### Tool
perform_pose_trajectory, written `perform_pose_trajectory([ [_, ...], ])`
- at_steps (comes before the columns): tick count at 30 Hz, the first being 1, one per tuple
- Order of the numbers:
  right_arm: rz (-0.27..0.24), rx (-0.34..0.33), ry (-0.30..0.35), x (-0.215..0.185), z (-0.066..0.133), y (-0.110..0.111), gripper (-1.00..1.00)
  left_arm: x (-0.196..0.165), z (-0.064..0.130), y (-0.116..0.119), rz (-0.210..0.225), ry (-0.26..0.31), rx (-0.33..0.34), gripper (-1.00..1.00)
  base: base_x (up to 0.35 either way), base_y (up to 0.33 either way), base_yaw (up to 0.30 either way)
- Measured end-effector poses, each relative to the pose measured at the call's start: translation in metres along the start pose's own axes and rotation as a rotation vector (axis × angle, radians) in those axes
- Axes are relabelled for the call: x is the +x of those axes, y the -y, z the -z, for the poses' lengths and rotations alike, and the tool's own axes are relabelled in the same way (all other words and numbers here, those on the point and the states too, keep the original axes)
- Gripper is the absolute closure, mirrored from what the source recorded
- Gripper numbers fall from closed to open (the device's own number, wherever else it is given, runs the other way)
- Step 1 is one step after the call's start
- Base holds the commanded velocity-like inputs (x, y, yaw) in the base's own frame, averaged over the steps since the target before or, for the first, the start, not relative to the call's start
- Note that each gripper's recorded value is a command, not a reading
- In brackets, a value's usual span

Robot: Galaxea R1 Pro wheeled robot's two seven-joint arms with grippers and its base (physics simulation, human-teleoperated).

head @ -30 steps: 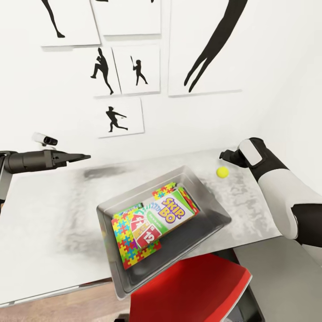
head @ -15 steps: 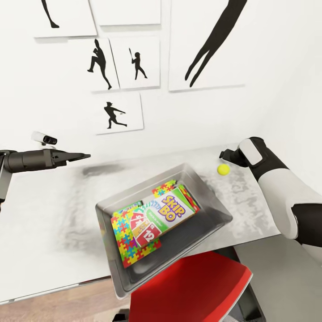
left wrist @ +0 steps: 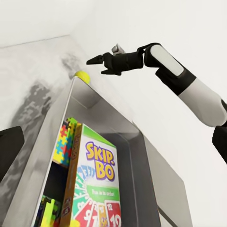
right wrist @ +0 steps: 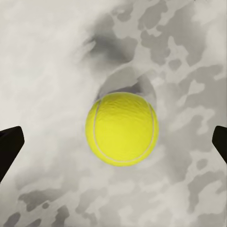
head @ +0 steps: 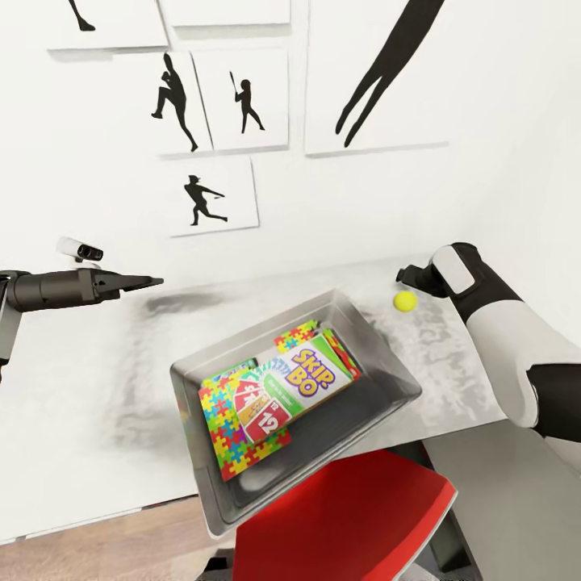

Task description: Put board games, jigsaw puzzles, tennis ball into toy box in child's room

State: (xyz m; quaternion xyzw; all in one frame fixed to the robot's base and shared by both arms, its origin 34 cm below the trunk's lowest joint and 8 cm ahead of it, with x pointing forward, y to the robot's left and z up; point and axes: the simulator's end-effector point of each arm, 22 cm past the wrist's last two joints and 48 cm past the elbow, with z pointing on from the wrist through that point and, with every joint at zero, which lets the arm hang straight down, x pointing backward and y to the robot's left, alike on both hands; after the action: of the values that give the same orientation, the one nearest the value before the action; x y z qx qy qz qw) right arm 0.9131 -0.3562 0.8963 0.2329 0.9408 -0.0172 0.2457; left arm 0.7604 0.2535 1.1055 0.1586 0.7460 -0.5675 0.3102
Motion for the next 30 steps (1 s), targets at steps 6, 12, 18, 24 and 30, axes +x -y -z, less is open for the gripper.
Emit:
perform_pose_trajectory([
  [6, 0.001, 0.001, -0.002, -0.001, -0.004, -0.001, -1.0, 0.003, -0.001, -0.005, 0.009, -0.003, -0.001, -1.0, 0.0, 0.0, 0.0],
  [12, 0.005, 0.004, -0.011, 0.002, -0.009, -0.001, -1.0, 0.007, -0.003, -0.011, 0.018, -0.006, -0.002, -1.0, 0.0, 0.0, 0.0],
  [18, 0.005, 0.003, -0.012, 0.0, -0.012, -0.002, -1.0, 0.01, -0.004, -0.015, 0.027, -0.008, -0.001, -1.0, 0.0, 0.0, 0.0],
  [24, 0.007, 0.006, -0.017, 0.002, -0.016, -0.002, -1.0, 0.012, -0.005, -0.019, 0.037, -0.006, 0.005, -1.0, 0.0, 0.0, 0.0],
  [30, 0.008, 0.009, -0.025, 0.006, -0.023, -0.002, -1.0, 0.015, -0.006, -0.024, 0.046, -0.007, 0.006, -1.0, 0.0, 0.0, 0.0],
])
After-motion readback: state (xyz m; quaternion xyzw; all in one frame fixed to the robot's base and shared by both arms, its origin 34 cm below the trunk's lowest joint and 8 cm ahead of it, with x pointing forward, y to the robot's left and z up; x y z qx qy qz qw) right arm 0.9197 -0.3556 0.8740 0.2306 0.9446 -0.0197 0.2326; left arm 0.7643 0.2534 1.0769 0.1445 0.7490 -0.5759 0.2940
